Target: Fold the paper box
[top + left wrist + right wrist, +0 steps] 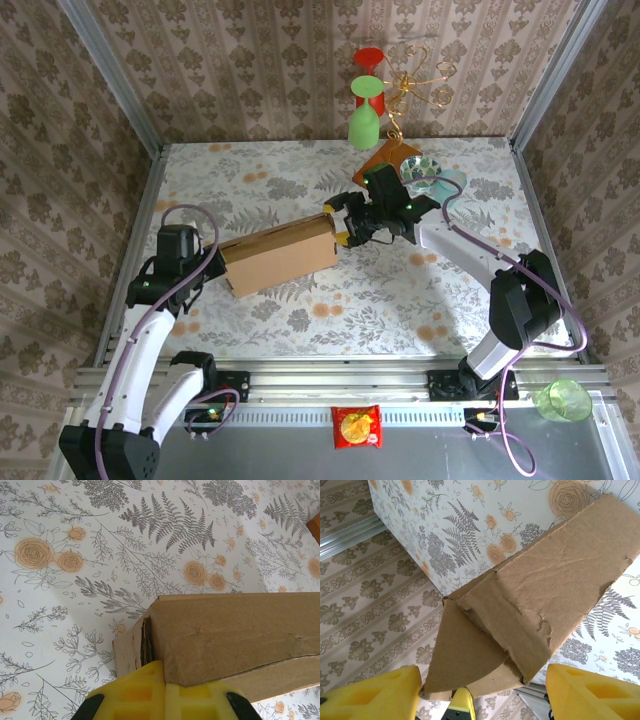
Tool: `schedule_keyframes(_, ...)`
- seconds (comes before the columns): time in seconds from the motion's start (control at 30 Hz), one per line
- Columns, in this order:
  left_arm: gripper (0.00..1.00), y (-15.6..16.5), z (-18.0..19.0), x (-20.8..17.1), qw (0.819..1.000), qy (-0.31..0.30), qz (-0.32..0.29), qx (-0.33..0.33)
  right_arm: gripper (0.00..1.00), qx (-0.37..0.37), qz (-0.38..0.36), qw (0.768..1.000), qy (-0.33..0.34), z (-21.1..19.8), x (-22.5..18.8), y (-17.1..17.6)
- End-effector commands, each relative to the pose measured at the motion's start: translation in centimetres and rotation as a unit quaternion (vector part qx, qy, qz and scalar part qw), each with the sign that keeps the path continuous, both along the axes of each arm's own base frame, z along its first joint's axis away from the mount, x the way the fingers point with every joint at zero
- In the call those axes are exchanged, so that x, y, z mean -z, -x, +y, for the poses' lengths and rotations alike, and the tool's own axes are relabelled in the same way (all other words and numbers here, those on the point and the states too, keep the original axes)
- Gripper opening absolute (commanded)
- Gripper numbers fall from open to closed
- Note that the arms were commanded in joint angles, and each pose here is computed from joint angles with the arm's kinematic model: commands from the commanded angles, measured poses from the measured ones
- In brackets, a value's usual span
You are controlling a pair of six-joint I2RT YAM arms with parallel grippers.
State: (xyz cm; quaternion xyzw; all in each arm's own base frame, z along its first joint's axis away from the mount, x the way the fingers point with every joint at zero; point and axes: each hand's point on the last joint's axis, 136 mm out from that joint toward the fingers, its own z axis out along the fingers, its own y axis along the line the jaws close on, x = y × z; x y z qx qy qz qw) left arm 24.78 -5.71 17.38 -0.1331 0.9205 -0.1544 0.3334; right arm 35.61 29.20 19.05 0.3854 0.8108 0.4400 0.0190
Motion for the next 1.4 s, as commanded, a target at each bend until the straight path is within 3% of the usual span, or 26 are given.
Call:
schedule_keyframes(0.0,0.0,3.6,0.4,4.1,0.994,-0.008,0.111,-0.009,0.63,-0.005,0.013,1.0,-0.011,0.5,1.0,0.4)
schedule_keyframes(0.23,0.0,3.3,0.3,3.5,0.994,-0.008,0.106,-0.007,0.53,-0.004,0.013,1.0,-0.001,0.1,3.2,0.6)
schedule_keyframes(0.57,0.37,3.2,-1.2,-0.8,0.996,0.049,0.073,0.002,0.42,0.0,0.022,1.0,0.014,-0.5,5.0,0.8)
schedule_keyframes(0.8,0.49,3.5,-1.9,-3.7,0.987,0.143,0.072,-0.017,0.39,0.0,0.024,1.0,0.019,-0.6,5.3,0.7)
schedule_keyframes(0.9,0.51,3.3,-1.2,-4.8,0.985,0.158,0.067,-0.032,0.38,0.0,0.023,1.0,0.02,-0.5,5.2,0.6)
schedule_keyframes(1.03,0.5,3.0,0.5,-5.3,0.99,0.119,0.065,-0.048,0.37,-0.001,0.024,1.0,0.019,-0.5,5.3,0.6)
schedule_keyframes(1.1,0.5,2.1,0.7,-5.3,0.989,0.128,0.05,-0.053,0.37,-0.001,0.024,1.0,0.019,-0.5,5.3,0.7)
schedule_keyframes(1.37,0.44,0.9,0.5,-2.3,0.983,0.152,0.076,-0.068,0.37,0.0,0.026,0.999,0.02,-0.8,5.3,0.8)
